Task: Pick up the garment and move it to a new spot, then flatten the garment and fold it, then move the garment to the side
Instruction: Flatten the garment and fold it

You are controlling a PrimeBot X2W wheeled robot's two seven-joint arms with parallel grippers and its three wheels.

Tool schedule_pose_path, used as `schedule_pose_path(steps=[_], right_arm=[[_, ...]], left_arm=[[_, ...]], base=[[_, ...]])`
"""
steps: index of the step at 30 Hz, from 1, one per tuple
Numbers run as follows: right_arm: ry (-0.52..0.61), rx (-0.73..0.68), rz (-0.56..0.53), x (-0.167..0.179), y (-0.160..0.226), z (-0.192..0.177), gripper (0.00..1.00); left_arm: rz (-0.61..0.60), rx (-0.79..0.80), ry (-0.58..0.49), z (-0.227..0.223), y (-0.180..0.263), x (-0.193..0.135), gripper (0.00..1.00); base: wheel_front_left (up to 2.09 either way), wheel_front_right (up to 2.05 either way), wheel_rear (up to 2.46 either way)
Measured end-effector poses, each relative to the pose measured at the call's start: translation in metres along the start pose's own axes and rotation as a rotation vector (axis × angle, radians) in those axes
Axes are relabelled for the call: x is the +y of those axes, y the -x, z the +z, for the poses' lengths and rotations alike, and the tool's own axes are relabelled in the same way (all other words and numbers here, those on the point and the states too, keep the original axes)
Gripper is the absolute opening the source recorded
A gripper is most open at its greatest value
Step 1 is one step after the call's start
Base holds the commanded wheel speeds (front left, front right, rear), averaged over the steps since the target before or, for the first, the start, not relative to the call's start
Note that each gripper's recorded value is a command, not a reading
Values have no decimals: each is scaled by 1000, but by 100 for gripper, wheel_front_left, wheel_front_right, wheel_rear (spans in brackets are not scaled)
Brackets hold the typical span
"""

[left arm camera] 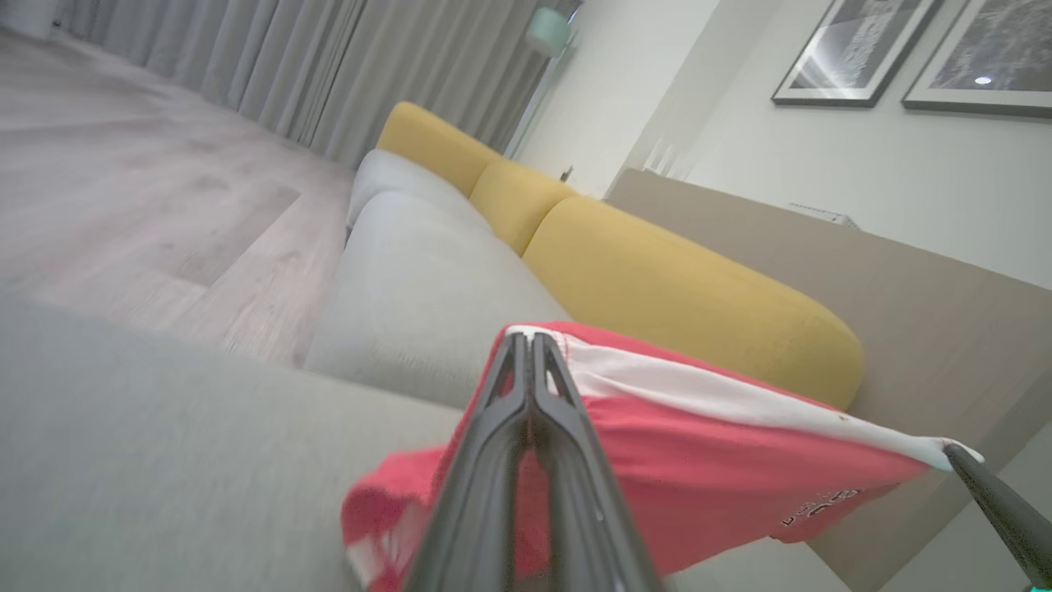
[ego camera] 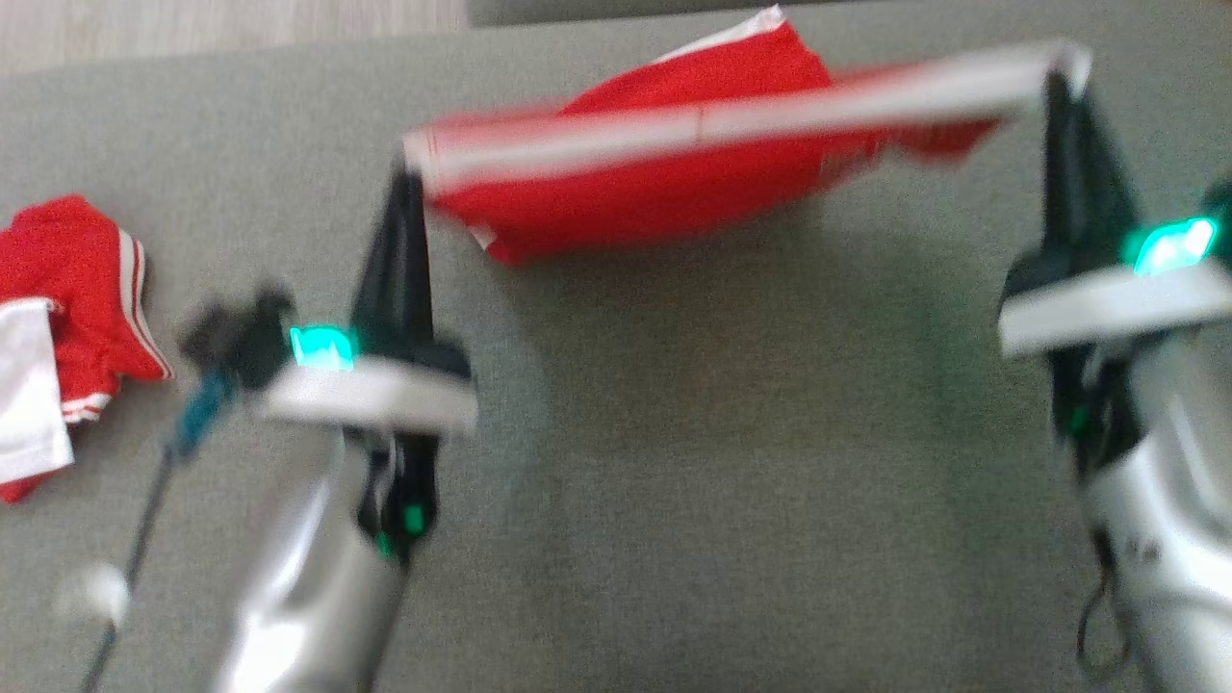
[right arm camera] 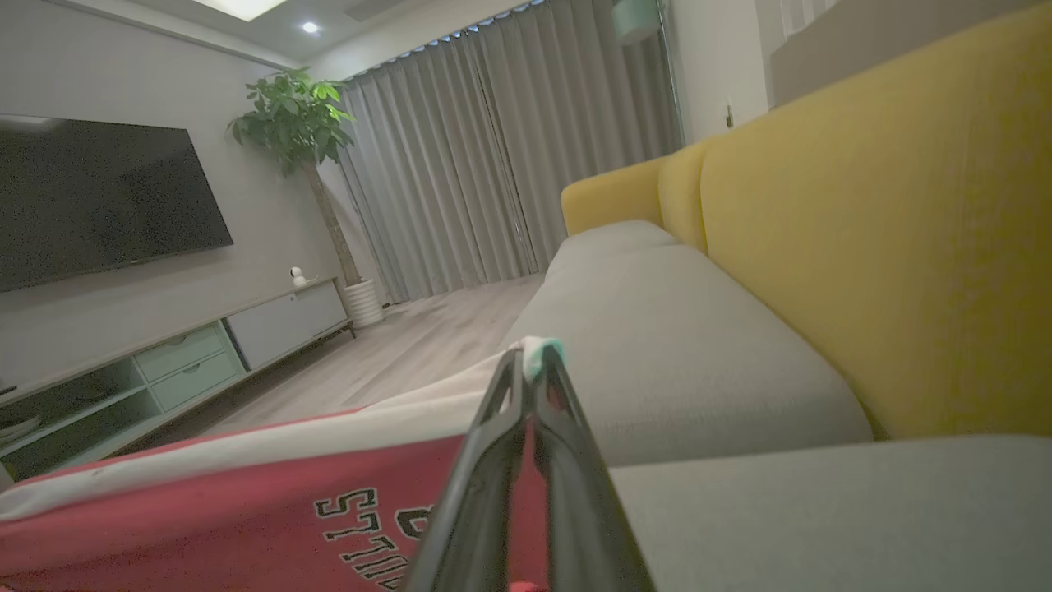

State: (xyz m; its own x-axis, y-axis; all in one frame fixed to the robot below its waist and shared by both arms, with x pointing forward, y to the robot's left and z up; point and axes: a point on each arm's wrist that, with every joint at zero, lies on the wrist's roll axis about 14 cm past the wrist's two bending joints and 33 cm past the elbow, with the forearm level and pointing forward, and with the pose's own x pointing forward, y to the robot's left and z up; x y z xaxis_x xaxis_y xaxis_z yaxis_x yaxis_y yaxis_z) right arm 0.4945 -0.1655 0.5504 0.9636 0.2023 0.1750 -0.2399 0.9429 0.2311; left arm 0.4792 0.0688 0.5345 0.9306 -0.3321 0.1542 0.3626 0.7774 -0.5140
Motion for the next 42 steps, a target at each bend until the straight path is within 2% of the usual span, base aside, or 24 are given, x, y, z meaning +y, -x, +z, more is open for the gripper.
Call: schedule_pose_path(steps=[4,11,15,22,29,35,42], right_arm=[[-62,83,-49,-2,51,-29,0],[-134,108,-108,2,109,-38,0],[-152,106,-119,4,128,-37,0],[-174,120,-118,9,140,-40,0],[-162,181,-103,6,113,-51,0],[-112,203,-49,6,40,-51,0],[-32,307,-5,5,-33,-84,0]], left_arm=[[80,76,64,-36,50,6,0],[123,69,121,-42,95,-4,0],[143,88,128,-50,121,-7,0],[164,109,135,-59,144,-10,0],[129,76,128,-46,118,-11,0],[96,16,132,-23,65,-1,0],[137,45,171,-34,30,30,0]], base=[[0,0,0],[0,0,0],[0,0,0],[0,0,0],[0,0,0],[0,0,0],[0,0,0]])
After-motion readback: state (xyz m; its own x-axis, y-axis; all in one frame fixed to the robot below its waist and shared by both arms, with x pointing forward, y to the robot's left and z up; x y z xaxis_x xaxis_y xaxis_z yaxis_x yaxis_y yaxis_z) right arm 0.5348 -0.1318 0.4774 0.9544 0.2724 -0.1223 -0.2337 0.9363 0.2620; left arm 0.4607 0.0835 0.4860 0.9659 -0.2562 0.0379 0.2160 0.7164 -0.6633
